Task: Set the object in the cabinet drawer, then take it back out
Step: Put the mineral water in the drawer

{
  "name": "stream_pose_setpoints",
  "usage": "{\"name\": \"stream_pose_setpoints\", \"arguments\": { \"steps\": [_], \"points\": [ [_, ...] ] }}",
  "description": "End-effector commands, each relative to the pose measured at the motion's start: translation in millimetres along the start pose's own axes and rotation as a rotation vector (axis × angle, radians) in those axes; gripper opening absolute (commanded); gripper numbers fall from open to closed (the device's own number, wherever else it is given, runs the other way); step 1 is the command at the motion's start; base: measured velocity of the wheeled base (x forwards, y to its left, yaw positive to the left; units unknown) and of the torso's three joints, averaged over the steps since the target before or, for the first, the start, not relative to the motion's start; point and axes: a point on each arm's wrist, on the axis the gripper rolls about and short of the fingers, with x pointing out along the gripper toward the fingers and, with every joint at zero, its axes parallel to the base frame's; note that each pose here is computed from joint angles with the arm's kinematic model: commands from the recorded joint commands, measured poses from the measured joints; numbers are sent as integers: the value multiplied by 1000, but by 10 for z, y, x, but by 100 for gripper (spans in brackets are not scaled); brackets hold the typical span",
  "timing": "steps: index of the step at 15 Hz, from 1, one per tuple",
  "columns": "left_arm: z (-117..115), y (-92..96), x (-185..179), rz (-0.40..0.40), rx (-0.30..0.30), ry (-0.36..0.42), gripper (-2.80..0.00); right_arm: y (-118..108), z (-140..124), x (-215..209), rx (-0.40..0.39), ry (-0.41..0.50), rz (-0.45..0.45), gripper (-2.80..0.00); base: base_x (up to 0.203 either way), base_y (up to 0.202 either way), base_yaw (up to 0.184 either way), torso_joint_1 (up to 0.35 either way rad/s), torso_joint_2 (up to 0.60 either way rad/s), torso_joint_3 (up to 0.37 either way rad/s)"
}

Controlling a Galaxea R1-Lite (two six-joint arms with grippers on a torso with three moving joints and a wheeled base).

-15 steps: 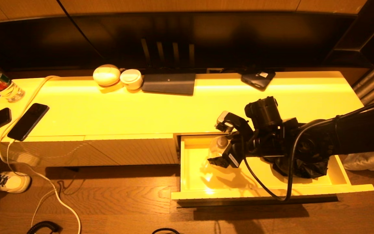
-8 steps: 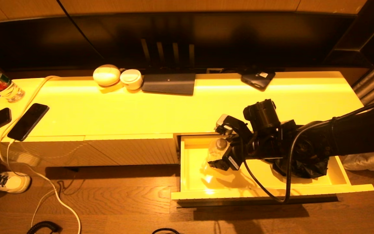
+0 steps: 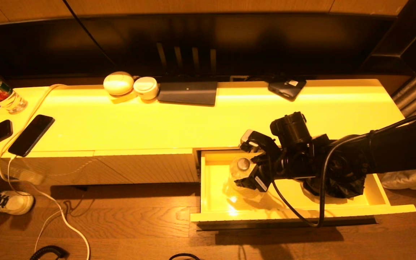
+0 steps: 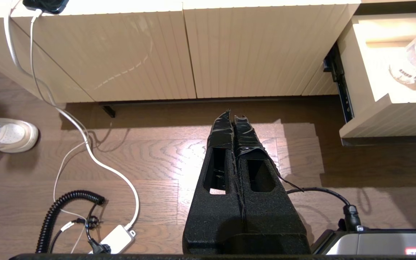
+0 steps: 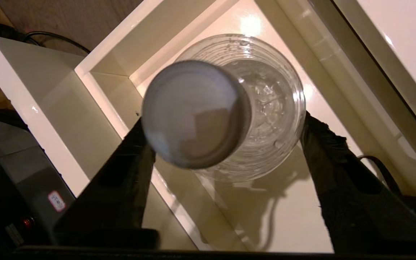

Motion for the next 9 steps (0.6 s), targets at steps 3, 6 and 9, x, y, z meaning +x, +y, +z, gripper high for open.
{"name": "stream_pose_setpoints", "arguments": {
  "steps": [3, 6, 9],
  "points": [
    [-4, 0, 1, 0, 0, 1, -280, 5, 27, -1, -4, -4, 5, -280, 0, 0, 0, 0, 0, 0],
    [-4, 0, 1, 0, 0, 1, -280, 14, 5, -5, -8, 3, 7, -280, 0, 0, 0, 0, 0, 0],
    [-4, 0, 1, 0, 0, 1, -280, -3, 6, -135, -41, -3, -12, -280, 0, 0, 0, 0, 0, 0]
  ]
}}
